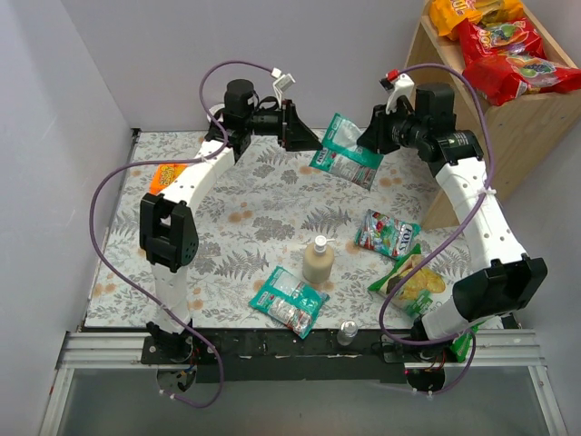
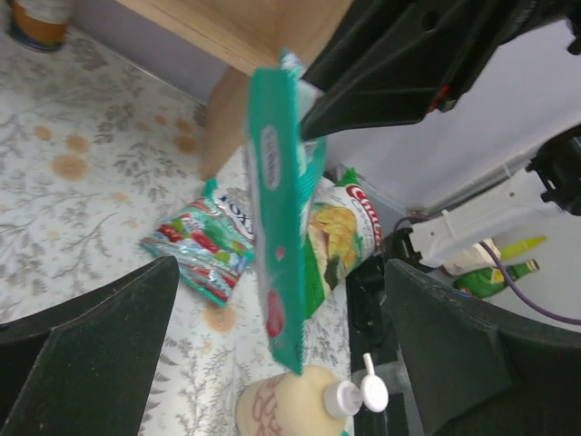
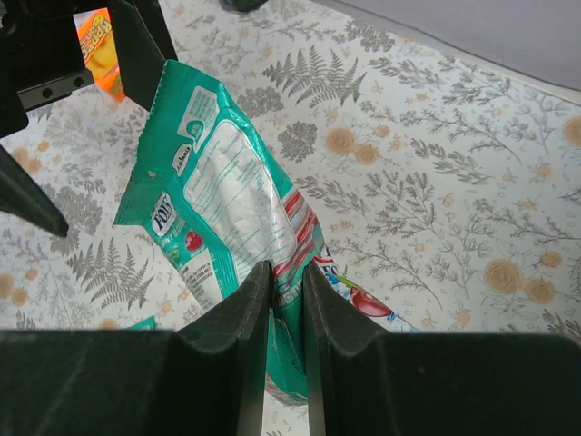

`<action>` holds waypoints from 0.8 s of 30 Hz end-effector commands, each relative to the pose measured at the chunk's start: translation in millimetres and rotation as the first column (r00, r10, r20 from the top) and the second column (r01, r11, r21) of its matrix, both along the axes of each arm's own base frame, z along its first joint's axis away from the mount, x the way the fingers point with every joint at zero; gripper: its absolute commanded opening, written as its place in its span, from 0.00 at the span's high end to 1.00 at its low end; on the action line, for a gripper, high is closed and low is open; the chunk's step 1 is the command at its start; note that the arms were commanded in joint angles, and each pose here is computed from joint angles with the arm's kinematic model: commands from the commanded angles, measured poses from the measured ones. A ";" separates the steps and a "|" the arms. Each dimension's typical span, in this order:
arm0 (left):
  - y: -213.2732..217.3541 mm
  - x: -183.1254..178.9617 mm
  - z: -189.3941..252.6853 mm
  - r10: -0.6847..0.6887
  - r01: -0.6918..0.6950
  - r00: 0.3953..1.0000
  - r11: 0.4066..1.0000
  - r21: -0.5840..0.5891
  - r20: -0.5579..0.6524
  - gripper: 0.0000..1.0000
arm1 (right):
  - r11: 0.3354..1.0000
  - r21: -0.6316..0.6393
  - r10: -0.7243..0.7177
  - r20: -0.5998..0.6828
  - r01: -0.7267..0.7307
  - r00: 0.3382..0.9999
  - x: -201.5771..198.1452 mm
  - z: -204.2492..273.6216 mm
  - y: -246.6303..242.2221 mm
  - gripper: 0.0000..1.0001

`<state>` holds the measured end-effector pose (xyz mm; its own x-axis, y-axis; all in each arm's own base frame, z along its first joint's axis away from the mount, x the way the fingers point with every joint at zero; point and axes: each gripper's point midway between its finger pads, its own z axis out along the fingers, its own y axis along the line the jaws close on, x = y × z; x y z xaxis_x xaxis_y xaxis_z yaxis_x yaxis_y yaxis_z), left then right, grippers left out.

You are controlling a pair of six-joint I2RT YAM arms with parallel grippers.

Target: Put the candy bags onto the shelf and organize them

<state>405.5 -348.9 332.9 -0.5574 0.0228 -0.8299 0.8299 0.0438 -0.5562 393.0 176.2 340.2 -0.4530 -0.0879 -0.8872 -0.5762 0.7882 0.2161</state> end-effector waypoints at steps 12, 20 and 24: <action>-46.2 -50.4 -11.2 -0.160 0.159 0.981 0.987 -0.019 -0.106 0.54 | 0.999 0.013 0.040 0.096 -0.041 0.995 -24.3 32.2 5.9 0.99; -51.9 -43.4 -16.6 -0.097 0.098 0.989 0.995 0.006 -0.113 1.00 | 1.000 0.012 -0.007 0.118 0.005 0.993 -25.5 40.1 -1.1 0.71; -50.6 -29.7 -7.2 0.037 -0.034 0.989 0.999 0.020 -0.142 1.00 | 0.973 0.008 -0.230 0.176 0.232 0.957 -13.0 61.2 -35.0 0.23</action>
<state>367.0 -401.0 306.0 -0.6705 0.0948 -0.7359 0.7383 -0.0128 -0.6744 371.5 171.8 343.0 -0.4621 -0.0938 -0.8819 -0.5477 0.8123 0.2006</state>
